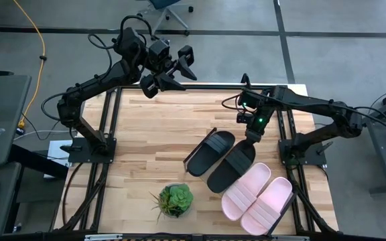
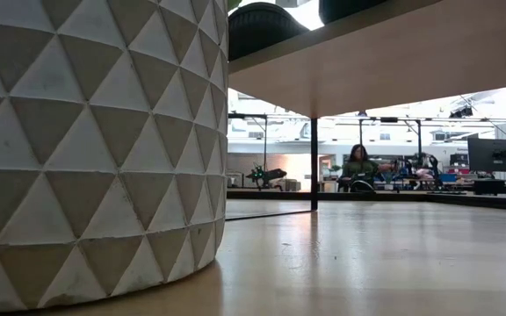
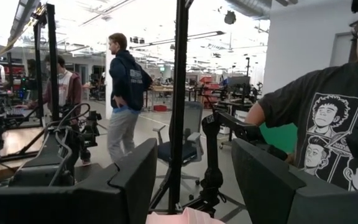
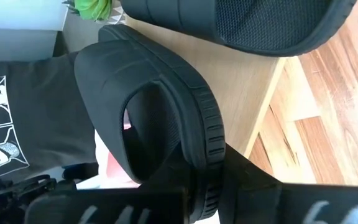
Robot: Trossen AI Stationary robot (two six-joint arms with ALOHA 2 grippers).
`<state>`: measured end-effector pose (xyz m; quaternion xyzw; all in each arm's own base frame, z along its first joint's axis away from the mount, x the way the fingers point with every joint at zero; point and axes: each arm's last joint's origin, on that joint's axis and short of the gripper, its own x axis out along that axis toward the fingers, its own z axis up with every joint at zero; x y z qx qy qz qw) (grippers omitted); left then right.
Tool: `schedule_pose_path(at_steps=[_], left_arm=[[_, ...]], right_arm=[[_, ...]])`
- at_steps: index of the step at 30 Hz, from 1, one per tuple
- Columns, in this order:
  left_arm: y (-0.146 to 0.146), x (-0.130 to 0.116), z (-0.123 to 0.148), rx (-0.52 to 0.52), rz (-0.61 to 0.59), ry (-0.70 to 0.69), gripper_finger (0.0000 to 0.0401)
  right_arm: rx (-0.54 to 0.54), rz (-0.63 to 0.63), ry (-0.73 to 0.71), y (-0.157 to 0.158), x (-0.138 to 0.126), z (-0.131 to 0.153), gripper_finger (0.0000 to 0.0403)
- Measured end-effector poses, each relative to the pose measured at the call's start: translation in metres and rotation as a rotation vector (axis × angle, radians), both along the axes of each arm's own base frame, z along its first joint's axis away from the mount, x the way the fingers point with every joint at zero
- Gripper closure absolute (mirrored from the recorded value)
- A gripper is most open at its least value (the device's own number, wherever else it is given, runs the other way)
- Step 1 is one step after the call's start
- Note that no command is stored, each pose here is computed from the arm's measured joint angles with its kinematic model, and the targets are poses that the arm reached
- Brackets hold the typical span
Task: Pick and place slides into the shelf
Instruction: Put the black slides on the shelf
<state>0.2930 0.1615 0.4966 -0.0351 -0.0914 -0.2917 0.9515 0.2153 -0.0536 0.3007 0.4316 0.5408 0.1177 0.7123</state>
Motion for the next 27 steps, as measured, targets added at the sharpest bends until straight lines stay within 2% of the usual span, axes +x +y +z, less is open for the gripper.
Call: schedule_pose_path(at_steps=[5, 14, 27], left_arm=[[-0.0001, -0.0001, 0.0001, 0.0, 0.0, 0.0, 0.0203], [0.0, 0.0, 0.0, 0.0, -0.001, 0.0, 0.0203], [0.0, 0.0, 0.0, 0.001, -0.001, 0.0, 0.0203]], right_arm=[[-0.004, -0.001, -0.004, -0.0002, 0.0004, 0.0001, 0.0383], [-0.009, -0.004, -0.003, -0.0005, 0.0006, 0.0, 0.0342], [-0.061, -0.019, 0.06, -0.0008, -0.0031, -0.0022, 0.0324]])
